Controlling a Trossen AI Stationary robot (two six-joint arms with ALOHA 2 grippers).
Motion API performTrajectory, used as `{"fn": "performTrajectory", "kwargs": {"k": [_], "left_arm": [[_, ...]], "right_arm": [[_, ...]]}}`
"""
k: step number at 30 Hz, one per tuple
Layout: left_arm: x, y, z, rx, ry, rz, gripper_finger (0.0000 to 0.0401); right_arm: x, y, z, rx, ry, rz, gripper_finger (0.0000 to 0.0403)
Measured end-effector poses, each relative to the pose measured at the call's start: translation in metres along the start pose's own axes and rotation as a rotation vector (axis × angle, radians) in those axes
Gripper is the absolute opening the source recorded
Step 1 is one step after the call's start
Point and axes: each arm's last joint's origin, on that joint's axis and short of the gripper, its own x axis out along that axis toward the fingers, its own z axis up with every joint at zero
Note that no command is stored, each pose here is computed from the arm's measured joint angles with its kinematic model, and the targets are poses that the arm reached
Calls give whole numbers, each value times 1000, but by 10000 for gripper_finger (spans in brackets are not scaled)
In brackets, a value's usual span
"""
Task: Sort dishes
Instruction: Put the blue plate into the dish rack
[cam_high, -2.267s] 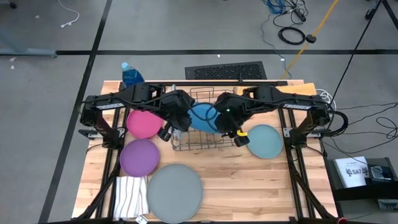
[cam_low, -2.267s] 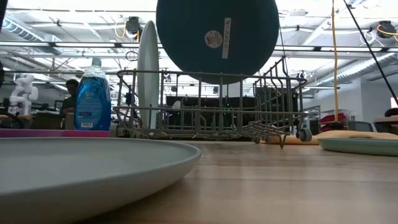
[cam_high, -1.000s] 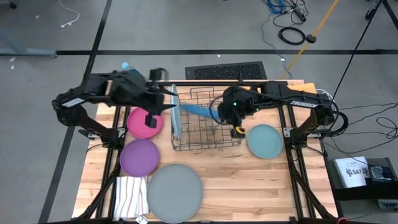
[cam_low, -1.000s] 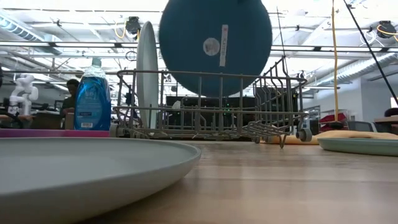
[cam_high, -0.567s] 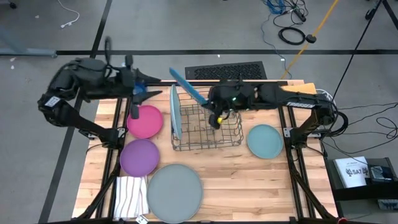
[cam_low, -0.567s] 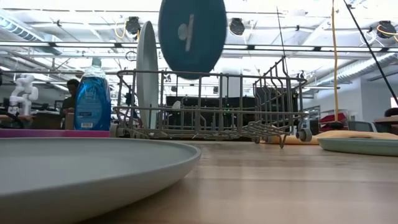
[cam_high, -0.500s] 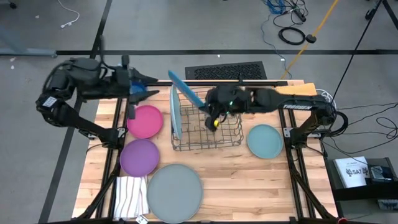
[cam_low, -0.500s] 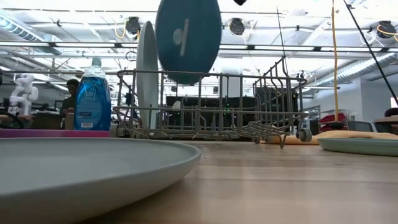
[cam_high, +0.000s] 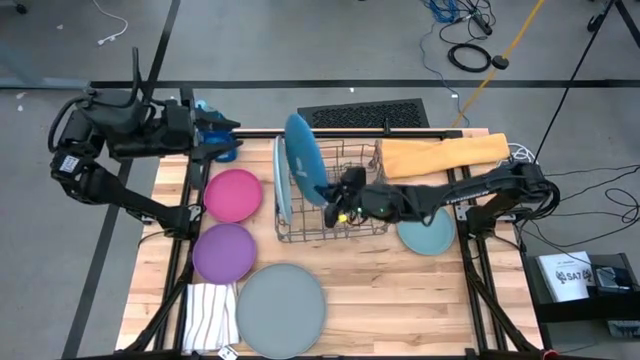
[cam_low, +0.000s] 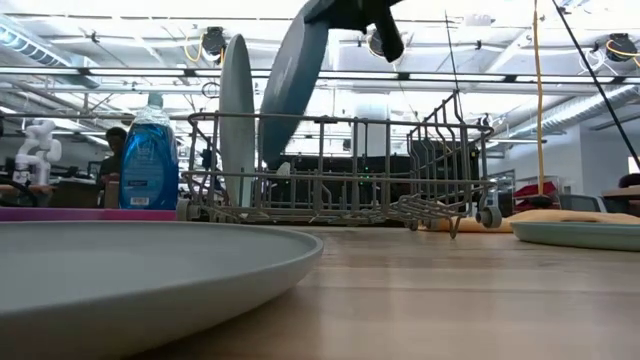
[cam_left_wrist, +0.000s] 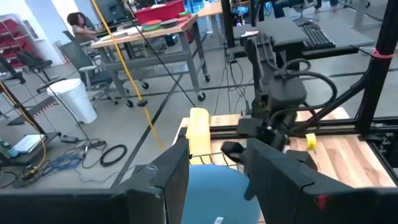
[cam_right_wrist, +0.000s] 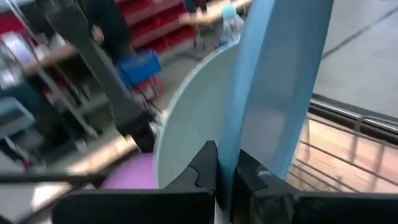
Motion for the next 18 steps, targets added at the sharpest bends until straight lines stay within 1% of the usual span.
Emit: {"fn": "performTrajectory", "kwargs": {"k": [4, 6, 12, 14, 18], "left_arm": [[1, 0, 0, 0, 1, 0, 162], [2, 0, 0, 0, 2, 0, 162], [5, -1, 1, 0, 2, 0, 162], [6, -1, 1, -1, 1, 1, 162], [7, -1, 1, -24, 1, 5, 162]], "right_arm": [[-5, 4, -14, 50, -69, -34, 4], [-5, 7, -23, 38, -66, -62, 4], [6, 13, -38, 84, -85, -31, 4], [8, 14, -44, 81, -77, -26, 4], [11, 15, -51, 101, -94, -60, 4]]}}
